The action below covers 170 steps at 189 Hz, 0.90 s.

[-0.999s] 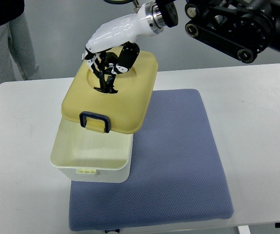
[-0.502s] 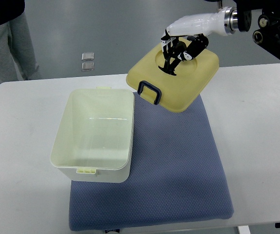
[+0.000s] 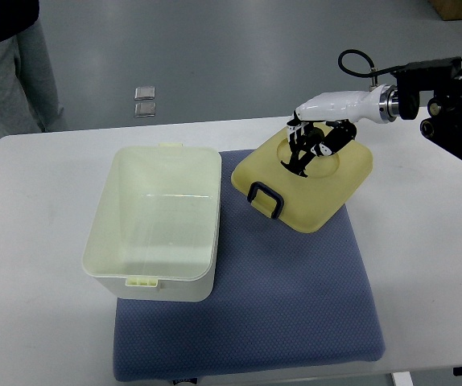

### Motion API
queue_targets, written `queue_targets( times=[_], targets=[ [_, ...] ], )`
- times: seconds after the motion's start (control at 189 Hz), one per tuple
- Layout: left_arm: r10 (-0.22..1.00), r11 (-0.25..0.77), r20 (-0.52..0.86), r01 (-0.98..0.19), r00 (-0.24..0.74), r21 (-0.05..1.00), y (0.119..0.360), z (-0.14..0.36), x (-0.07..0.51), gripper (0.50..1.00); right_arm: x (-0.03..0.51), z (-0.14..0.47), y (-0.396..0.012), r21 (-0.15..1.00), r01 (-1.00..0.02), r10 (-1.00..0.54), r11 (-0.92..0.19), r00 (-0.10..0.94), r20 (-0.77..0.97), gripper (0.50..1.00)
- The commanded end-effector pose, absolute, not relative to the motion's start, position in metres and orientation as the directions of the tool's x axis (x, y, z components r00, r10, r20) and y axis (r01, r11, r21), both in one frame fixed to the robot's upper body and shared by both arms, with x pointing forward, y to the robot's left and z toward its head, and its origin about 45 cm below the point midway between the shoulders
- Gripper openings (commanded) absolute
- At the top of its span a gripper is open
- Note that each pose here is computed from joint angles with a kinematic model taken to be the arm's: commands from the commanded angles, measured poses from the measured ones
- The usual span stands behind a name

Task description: Open white storage box with right hand

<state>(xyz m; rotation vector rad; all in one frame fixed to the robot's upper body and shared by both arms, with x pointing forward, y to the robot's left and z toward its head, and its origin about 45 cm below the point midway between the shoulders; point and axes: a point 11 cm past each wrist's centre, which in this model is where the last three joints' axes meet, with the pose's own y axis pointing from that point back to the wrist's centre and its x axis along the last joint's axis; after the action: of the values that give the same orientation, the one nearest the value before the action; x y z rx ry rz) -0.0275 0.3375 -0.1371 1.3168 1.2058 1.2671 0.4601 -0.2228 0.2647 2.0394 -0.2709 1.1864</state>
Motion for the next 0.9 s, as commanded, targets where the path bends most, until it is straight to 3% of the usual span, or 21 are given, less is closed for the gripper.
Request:
queue_targets(
  times=[0.0,0.296,0.545,0.613,0.635,0.64,0.645,0.656,0.661,0.666,0.672,0.677,0.687,0.894],
  targets=[
    [0.995,-0.101,0.101,0.052,-0.008,0.994,0.338,-0.137,-0.027,1.0,0.454,0.251,-0.224,0.507,-0.5,0.174,-0.702,0.571,0.802,0.5],
    [0.995,-0.101,0.101,0.052,-0.008,0.994,0.338,-0.137,-0.027,1.0,0.438,0.222,-0.198,0.511,-0.432,0.175,-0.743,0.611,0.772,0.5],
    [0.995,-0.101,0.101,0.052,-0.008,0.994,0.338,-0.137,-0.027,1.0,0.436,0.217,-0.198,0.512,-0.427,0.168,-0.746,0.623,0.764,0.5],
    [0.995,-0.101,0.101,0.052,-0.008,0.994,0.338,-0.137,-0.027,1.0,0.436,0.218,-0.197,0.508,-0.428,0.16,-0.748,0.626,0.763,0.619],
    [0.995,-0.101,0.101,0.052,-0.008,0.994,0.338,-0.137,-0.027,1.0,0.436,0.219,-0.197,0.506,-0.429,0.155,-0.748,0.628,0.762,0.678],
    [0.995,-0.101,0.101,0.052,-0.008,0.994,0.338,-0.137,-0.027,1.0,0.436,0.219,-0.197,0.503,-0.43,0.149,-0.75,0.631,0.761,0.717],
    [0.995,-0.101,0.101,0.052,-0.008,0.994,0.338,-0.137,-0.027,1.0,0.436,0.219,-0.197,0.503,-0.43,0.149,-0.75,0.631,0.761,0.717],
    [0.995,-0.101,0.101,0.052,-0.008,0.994,0.338,-0.137,-0.027,1.0,0.436,0.22,-0.197,0.498,-0.429,0.14,-0.754,0.637,0.758,0.807],
    [0.995,-0.101,0.101,0.052,-0.008,0.994,0.338,-0.137,-0.027,1.0,0.436,0.22,-0.197,0.498,-0.429,0.14,-0.754,0.637,0.758,0.807],
    [0.995,-0.101,0.101,0.052,-0.008,0.994,0.338,-0.137,-0.027,1.0,0.436,0.22,-0.197,0.496,-0.429,0.134,-0.755,0.639,0.757,0.856],
    [0.995,-0.101,0.101,0.052,-0.008,0.994,0.338,-0.137,-0.027,1.0,0.436,0.22,-0.197,0.496,-0.429,0.134,-0.755,0.639,0.757,0.856],
    [0.995,-0.101,0.101,0.052,-0.008,0.994,0.338,-0.137,-0.027,1.0,0.436,0.221,-0.197,0.493,-0.429,0.129,-0.757,0.642,0.756,0.901],
    [0.995,-0.101,0.101,0.052,-0.008,0.994,0.338,-0.137,-0.027,1.0,0.436,0.22,-0.197,0.494,-0.429,0.125,-0.756,0.646,0.753,0.923],
    [0.995,-0.101,0.101,0.052,-0.008,0.994,0.338,-0.137,-0.027,1.0,0.432,0.223,-0.192,0.487,-0.394,0.074,-0.78,0.714,0.696,0.932]
  ],
)
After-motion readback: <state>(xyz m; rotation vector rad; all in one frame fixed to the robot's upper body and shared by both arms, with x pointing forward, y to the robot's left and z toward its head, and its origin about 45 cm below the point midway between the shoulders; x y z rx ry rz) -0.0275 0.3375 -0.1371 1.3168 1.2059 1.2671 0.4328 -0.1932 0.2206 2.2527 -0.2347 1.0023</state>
